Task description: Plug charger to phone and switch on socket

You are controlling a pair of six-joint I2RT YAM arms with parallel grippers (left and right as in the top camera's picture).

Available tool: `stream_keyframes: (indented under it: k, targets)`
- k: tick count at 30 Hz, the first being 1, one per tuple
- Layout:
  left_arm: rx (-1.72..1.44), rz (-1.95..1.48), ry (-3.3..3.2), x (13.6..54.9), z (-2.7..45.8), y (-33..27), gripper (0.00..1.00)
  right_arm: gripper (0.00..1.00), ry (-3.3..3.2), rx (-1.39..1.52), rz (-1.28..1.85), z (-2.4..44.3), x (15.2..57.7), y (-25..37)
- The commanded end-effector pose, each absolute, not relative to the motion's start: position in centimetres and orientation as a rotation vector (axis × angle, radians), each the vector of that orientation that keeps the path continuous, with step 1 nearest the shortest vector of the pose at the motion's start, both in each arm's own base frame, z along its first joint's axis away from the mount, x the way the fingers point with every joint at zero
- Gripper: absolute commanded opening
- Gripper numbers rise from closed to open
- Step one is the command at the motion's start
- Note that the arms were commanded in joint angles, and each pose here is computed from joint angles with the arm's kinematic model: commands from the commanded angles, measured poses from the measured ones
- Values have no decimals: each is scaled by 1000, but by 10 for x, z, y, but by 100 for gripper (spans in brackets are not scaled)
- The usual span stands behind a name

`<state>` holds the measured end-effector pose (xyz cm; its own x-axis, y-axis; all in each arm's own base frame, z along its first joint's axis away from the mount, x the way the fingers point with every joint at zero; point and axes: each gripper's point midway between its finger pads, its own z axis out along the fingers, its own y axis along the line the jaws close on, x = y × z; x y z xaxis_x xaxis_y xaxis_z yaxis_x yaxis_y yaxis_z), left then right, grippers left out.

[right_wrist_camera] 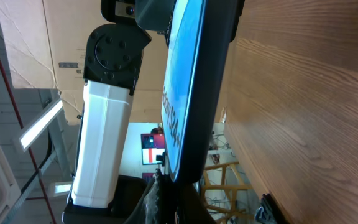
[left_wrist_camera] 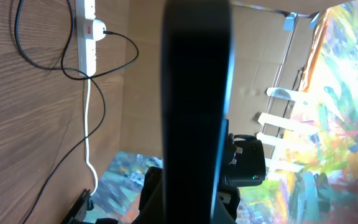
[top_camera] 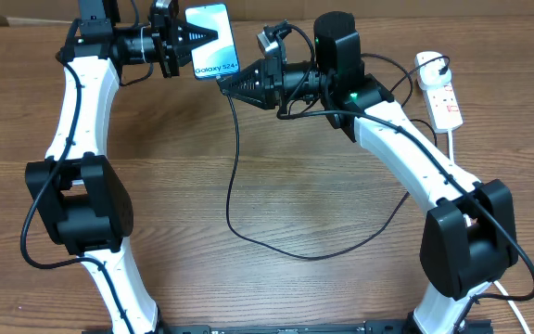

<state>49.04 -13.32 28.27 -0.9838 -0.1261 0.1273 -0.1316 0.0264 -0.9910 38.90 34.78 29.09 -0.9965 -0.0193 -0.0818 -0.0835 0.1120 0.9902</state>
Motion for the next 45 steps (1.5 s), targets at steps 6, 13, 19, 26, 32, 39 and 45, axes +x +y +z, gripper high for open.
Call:
stream_keyframes:
  k: [6, 13, 19, 26, 32, 39, 45]
  targets:
    - [165, 2211, -2187, 479, 298, -141, 4, 4, 2275, -25, 1979, 285, 409, 349]
    - [191, 2198, -2173, 477, 296, -142, 4, 4, 2275, 23, 1966, 284, 414, 349]
    - [203, 2193, -2166, 476, 296, -142, 4, 4, 2276, 28, 1951, 283, 411, 358]
    - [193, 2197, -2171, 476, 296, -142, 4, 4, 2277, 26, 1951, 283, 410, 359]
    - [179, 2205, -2179, 476, 296, -141, 4, 4, 2276, 26, 1963, 284, 413, 350]
    - [185, 2207, -2181, 477, 296, -139, 4, 4, 2276, 34, 1966, 284, 417, 343]
    - [201, 2214, -2186, 479, 296, -132, 4, 4, 2275, 25, 1970, 284, 417, 341]
